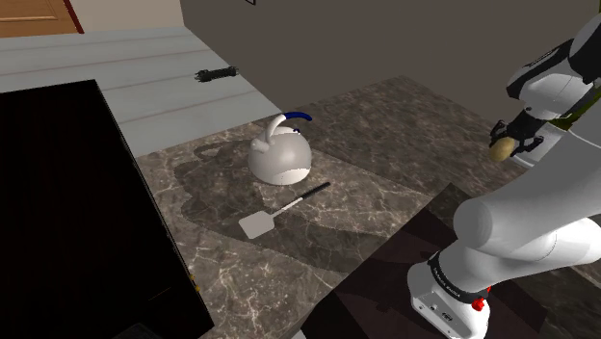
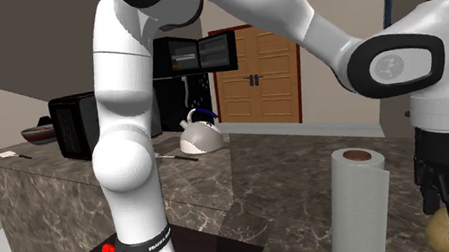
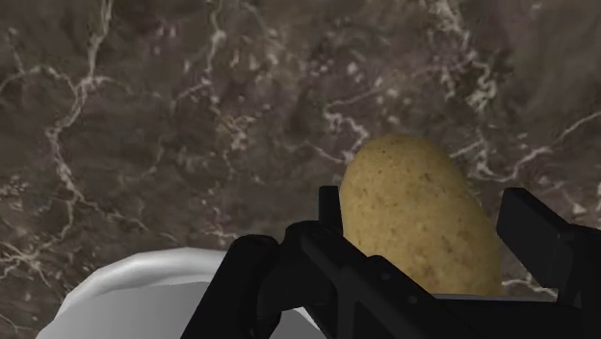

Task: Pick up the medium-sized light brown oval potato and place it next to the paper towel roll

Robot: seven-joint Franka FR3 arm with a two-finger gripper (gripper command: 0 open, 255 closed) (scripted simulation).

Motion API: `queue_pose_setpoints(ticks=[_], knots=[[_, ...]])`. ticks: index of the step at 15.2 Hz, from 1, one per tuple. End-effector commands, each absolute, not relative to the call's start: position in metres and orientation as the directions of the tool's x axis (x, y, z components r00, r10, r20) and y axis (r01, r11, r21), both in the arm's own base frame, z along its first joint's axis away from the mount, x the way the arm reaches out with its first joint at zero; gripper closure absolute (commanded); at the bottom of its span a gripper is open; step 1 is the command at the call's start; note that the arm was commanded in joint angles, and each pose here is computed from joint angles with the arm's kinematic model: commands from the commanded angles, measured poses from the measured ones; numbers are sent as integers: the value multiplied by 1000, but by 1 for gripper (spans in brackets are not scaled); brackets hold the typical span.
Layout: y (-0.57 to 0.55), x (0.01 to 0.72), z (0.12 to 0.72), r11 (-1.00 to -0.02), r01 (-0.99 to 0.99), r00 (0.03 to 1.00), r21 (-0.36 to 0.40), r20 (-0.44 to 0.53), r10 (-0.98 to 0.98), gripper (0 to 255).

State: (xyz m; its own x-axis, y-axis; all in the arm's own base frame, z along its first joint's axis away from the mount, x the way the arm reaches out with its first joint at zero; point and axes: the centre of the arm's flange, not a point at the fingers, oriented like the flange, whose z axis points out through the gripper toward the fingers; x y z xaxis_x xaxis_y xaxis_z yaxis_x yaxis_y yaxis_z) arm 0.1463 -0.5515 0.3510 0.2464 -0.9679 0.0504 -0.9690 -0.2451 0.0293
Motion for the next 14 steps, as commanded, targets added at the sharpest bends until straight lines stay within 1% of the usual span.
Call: queue_pose_setpoints(ticks=[1,9,10,14], knots=[[-549,146,337,-246,-969,247,31,36,-968,255],[-549,146,337,-246,-969,247,31,36,-968,255],[-549,146,336,-246,-969,247,31,36,-968,0],[-548,146,336,-246,-969,247,31,36,-968,0]])
